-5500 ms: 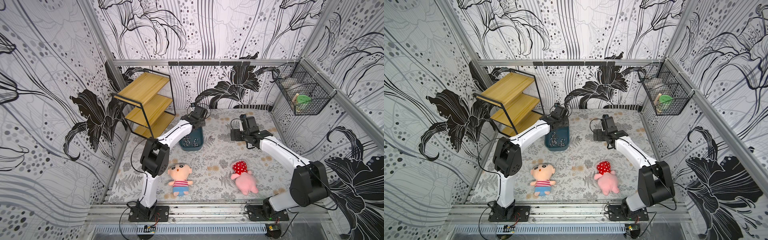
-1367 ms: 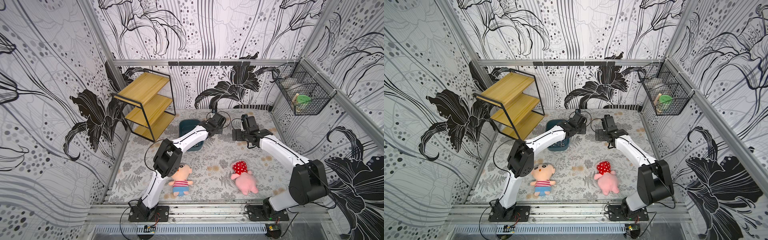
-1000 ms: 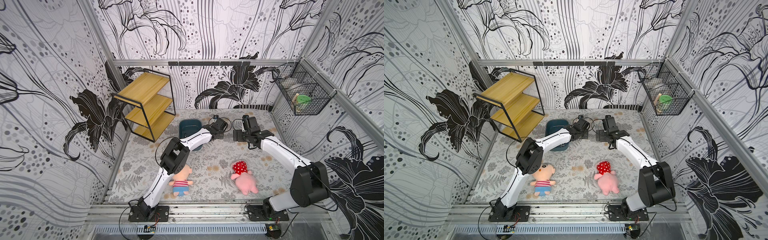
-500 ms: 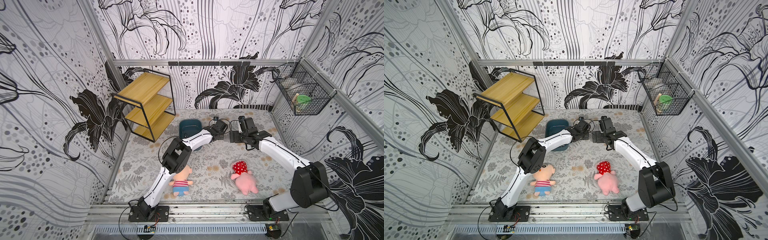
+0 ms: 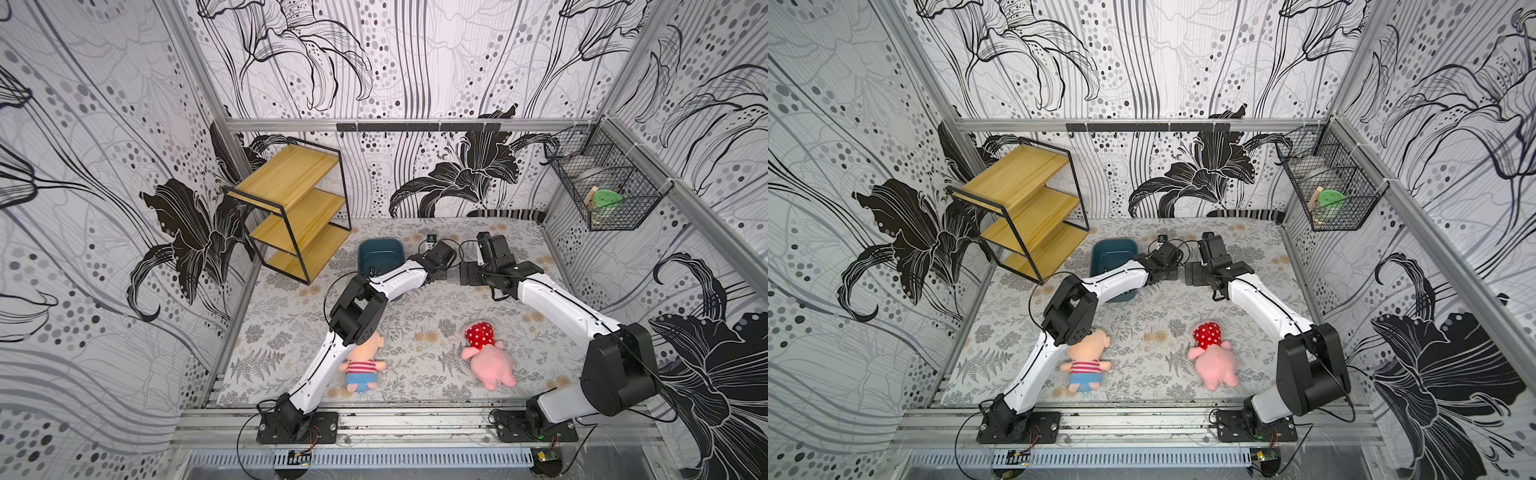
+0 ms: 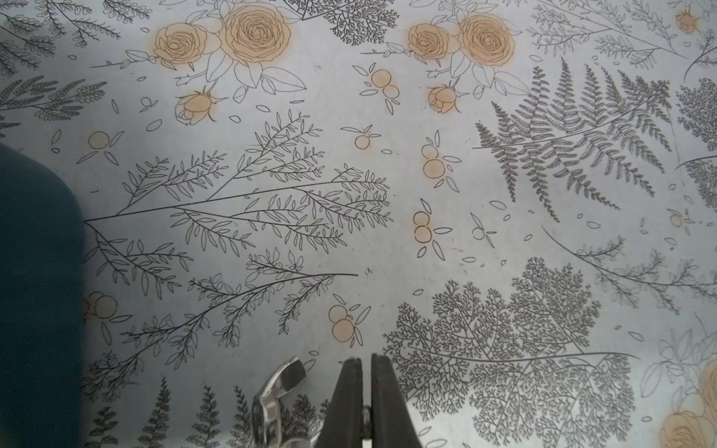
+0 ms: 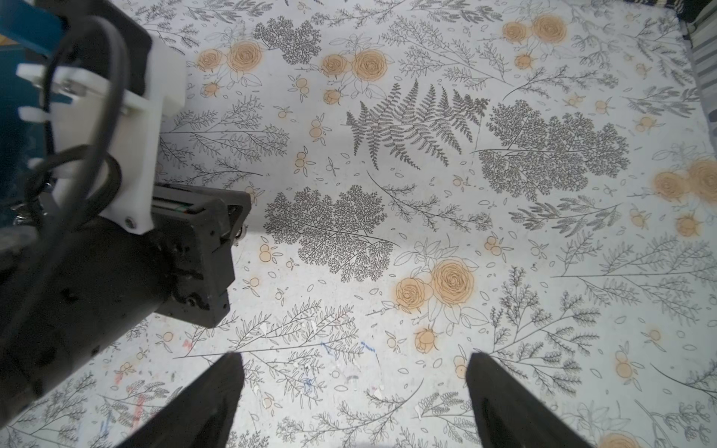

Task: Take out the wing nut from the storage box
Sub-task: Place the wing nut at the center of the board.

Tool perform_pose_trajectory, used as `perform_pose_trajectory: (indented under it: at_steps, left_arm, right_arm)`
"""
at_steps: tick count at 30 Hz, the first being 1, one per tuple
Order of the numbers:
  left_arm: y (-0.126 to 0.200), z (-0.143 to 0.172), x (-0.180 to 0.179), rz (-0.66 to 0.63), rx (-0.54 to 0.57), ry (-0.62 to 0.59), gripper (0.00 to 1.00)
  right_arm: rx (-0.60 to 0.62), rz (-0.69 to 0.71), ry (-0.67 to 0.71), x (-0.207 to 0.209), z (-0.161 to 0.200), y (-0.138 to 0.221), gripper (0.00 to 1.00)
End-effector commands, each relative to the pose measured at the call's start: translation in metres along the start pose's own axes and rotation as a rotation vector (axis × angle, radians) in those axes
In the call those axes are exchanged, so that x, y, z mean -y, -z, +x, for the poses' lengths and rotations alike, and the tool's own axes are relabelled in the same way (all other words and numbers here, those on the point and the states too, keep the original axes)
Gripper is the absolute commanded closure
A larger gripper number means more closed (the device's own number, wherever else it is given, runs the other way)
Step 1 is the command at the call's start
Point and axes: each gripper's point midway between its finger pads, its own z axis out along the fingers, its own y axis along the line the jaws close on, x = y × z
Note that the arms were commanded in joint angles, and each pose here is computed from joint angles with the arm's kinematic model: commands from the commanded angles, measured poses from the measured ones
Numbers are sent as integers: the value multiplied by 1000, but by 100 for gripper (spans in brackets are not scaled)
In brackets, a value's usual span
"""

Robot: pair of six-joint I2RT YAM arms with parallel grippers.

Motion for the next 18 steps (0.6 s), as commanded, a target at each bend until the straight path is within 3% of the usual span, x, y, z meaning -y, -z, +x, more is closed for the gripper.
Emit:
perform_pose_trajectory:
  at_steps: [1,16,18]
  left_arm:
    - [-4,-5,0,-18,32,0,97]
    - [-19,10,-12,-74,-12,-29,92]
    - [-19,8,-12,-71,-10,-28,87]
  right_arm:
    - [12,1,-10,-1,-5,6,4]
    - [26,-3,-8,-2,-10,11,4]
    - [27,-2,-6,-2,-11,12,4]
